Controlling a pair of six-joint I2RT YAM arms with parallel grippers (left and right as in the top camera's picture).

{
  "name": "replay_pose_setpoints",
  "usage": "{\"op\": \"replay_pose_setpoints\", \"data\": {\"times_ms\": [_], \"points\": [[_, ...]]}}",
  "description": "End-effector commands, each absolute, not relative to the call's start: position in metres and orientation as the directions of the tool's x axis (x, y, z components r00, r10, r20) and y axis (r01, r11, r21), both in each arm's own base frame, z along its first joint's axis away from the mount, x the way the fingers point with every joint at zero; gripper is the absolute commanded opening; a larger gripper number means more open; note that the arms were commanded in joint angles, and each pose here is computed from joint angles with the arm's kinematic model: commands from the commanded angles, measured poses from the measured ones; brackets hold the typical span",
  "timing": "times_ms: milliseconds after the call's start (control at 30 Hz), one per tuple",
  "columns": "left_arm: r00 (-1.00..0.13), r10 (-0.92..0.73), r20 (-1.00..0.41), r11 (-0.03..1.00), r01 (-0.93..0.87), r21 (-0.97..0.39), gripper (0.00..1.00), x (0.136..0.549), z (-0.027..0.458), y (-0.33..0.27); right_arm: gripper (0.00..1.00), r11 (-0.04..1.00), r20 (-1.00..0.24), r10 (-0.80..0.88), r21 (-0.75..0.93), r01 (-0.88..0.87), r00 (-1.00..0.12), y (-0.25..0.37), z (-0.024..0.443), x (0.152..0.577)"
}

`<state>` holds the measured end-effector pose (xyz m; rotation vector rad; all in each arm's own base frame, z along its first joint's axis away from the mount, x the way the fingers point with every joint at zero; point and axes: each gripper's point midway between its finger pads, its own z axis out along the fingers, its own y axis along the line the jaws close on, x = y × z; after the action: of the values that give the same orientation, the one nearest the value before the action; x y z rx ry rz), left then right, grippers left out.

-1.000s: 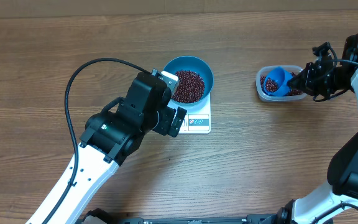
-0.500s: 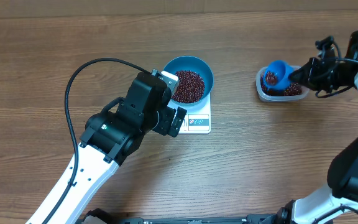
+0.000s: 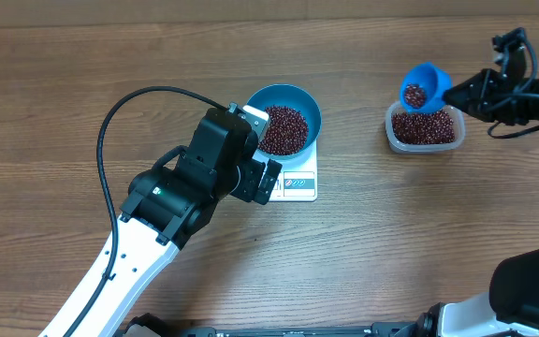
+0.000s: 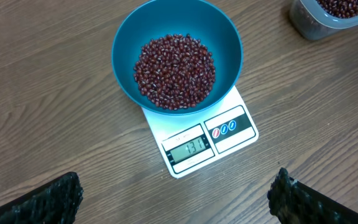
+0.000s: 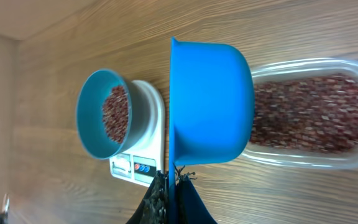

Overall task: Scoop item into bowl and weigh 150g on scale
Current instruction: 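Carry the filled scoop from the tub over the teal bowl, then tilt the scoop with the right gripper to trickle beans into bowl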

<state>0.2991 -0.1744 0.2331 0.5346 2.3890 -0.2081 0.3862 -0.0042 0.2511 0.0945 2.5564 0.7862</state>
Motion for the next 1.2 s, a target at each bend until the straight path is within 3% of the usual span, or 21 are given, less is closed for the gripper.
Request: {"op": "replay_pose_setpoints", "data": {"times_ms": [0, 500, 967, 1167], "points": [[-0.66, 0.33, -0.675, 0.892, 0.452, -0.006, 0.99, 0.3, 0.246, -0.177, 0.04, 0.819, -0.487, 0.121, 0.541, -0.19, -0.865, 0.027, 0.278, 0.385], [-0.659, 0.328, -0.677, 0.89, 0.456, -0.013, 1.0, 0.3, 0.247, -0.179, 0.04, 0.736, -0.632, -0.192, 0.413, -0.536, -0.751, 0.16, 0.29, 0.387], [-0.659, 0.329, -0.677, 0.89, 0.456, -0.012, 1.0, 0.3, 0.247, -0.179, 0.04, 0.841, -0.665, -0.377, 0.046, -0.539, -0.645, 0.196, 0.278, 0.397], [-0.659, 0.328, -0.677, 0.89, 0.456, -0.012, 1.0, 0.3, 0.247, -0.179, 0.04, 0.846, -0.676, -0.38, 0.021, -0.533, -0.631, 0.197, 0.28, 0.401]]}}
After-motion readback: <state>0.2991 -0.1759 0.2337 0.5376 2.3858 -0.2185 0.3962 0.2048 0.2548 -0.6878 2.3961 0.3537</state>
